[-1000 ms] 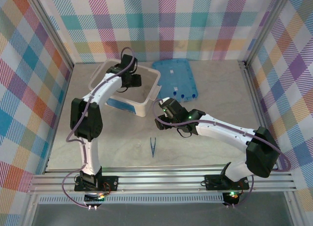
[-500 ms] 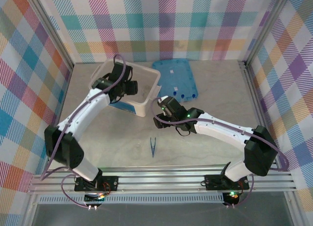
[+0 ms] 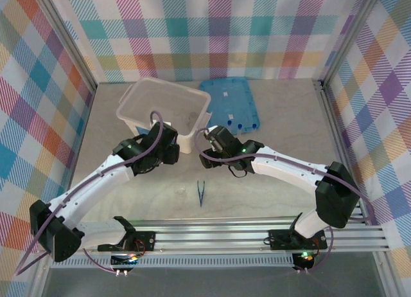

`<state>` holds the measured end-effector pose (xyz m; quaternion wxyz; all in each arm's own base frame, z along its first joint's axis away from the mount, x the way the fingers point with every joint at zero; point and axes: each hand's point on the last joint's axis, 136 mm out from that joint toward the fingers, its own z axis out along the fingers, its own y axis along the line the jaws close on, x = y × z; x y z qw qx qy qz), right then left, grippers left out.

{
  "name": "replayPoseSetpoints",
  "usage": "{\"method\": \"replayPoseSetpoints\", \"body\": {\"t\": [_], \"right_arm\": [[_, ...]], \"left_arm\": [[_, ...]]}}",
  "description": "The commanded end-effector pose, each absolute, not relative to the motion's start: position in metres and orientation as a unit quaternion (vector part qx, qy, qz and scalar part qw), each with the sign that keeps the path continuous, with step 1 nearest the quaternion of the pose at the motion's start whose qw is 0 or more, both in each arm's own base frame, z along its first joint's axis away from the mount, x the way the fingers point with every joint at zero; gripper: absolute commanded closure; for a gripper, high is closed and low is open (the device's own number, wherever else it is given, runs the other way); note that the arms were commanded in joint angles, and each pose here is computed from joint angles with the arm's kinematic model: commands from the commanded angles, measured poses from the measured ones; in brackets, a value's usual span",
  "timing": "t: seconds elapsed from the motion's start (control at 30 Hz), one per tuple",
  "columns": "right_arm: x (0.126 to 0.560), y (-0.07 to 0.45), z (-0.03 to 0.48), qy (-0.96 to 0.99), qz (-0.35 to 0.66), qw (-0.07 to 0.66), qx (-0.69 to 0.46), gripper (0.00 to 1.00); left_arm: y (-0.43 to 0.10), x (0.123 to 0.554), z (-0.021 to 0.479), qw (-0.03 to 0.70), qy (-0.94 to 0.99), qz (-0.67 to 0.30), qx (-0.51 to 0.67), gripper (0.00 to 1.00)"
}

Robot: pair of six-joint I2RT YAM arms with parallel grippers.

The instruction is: Organize the chemistry lab equipment

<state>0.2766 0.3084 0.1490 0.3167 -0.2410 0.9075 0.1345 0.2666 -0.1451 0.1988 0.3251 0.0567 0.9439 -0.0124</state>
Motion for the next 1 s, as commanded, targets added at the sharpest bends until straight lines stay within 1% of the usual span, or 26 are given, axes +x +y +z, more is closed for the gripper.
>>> {"method": "replayPoseSetpoints", "body": {"t": [0.0, 0.03, 0.1, 0.2, 0.37, 0.67, 0.97], "right_arm": [[0.285, 0.316, 0.162, 0.902, 0.138, 0.327, -0.247, 0.31], [0.287, 0.316, 0.162, 0.903, 0.136, 0.327, -0.245, 0.3], [0.29, 0.315, 0.164, 0.904, 0.134, 0.326, -0.241, 0.22], [0.292, 0.314, 0.164, 0.906, 0.141, 0.323, -0.235, 0.19], [0.293, 0.306, 0.16, 0.912, 0.141, 0.314, -0.222, 0.16], [0.296, 0.289, 0.152, 0.923, 0.135, 0.301, -0.197, 0.15], [0.295, 0.284, 0.147, 0.926, 0.136, 0.296, -0.19, 0.15]], "left_arm": [[-0.14, 0.248, 0.191, 0.325, 0.945, -0.008, 0.037, 0.38], [-0.144, 0.242, 0.186, 0.322, 0.946, -0.013, 0.04, 0.38], [-0.15, 0.234, 0.177, 0.319, 0.946, -0.015, 0.049, 0.38], [-0.162, 0.223, 0.163, 0.313, 0.947, -0.023, 0.071, 0.38], [-0.174, 0.214, 0.14, 0.292, 0.952, -0.03, 0.081, 0.38], [-0.198, 0.199, 0.106, 0.258, 0.959, -0.03, 0.116, 0.37], [-0.187, 0.185, 0.087, 0.232, 0.965, -0.013, 0.12, 0.37]]}}
